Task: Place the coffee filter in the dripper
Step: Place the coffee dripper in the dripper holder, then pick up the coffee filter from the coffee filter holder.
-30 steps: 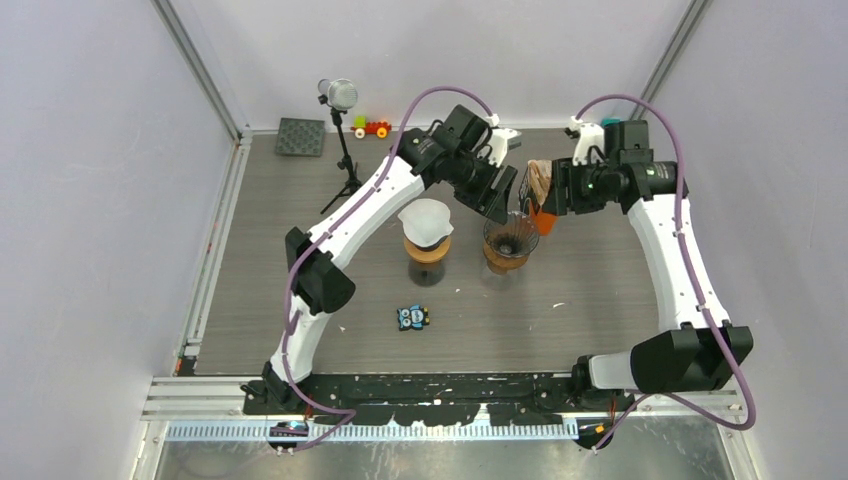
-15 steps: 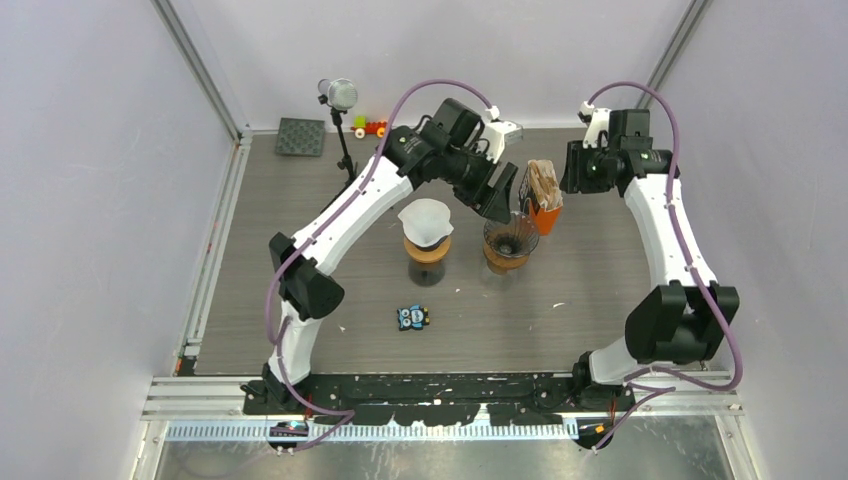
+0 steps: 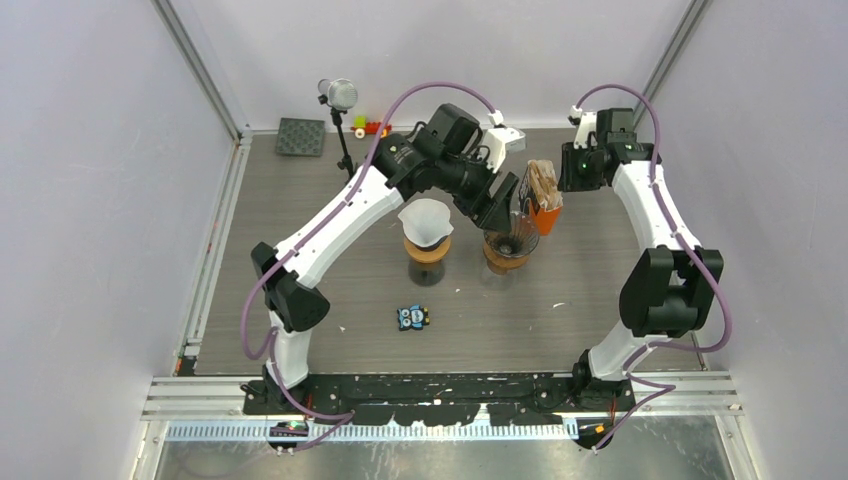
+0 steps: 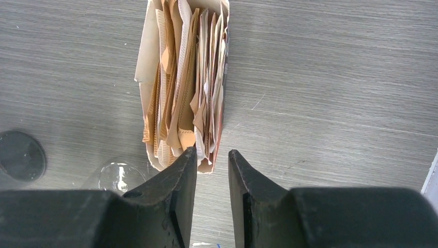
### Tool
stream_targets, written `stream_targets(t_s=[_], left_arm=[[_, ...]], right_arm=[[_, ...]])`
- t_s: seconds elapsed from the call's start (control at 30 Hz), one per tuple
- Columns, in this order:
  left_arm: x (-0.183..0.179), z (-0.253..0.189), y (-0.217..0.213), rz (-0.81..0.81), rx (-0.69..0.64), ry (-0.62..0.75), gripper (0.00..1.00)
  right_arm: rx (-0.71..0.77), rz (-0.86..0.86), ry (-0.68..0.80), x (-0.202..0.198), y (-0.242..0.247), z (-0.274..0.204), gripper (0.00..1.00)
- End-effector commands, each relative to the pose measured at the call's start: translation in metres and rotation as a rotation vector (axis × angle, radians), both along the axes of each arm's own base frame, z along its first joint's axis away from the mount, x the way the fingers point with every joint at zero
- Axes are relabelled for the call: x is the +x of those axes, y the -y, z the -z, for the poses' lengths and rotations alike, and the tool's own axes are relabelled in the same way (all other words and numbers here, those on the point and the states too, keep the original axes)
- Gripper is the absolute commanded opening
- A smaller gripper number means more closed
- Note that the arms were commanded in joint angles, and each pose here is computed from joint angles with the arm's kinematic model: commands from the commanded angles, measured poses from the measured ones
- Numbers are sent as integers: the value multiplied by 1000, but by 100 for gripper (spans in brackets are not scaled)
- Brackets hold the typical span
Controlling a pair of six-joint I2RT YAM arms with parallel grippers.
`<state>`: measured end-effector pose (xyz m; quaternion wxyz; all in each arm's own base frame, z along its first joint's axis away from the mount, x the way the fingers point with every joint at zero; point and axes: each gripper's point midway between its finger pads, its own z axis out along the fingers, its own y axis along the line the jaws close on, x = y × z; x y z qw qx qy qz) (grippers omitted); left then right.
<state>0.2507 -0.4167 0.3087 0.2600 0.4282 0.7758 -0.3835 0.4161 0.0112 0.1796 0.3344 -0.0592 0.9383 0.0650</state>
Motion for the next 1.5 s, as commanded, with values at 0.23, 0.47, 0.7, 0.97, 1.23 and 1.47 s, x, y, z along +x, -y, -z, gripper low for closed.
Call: stream_targets(t_s=[0.23,0.47,0.7,0.97,1.23,1.47], left_arm=[[-3,-19,-2,19,-44,68,70],[-2,-18,-3,16,-37,74,70],[-2,-15,-3,16,-31,72,70],[-2,-13,-3,19,-28,67,70],[-4,-14,-5,21,-28,70,70],[-5,-17,-6,23,-33,78,70]], right_arm=[[10,-28,69,21,-4,-13,29],[26,-39,47,22,-7,-7,23],[31,-40,59,21,-8,-14,15],[28,-39,82,20,-8,-28,10],[24,-42,109,17,-8,-46,9],[20,-41,136,9,-8,-64,10]])
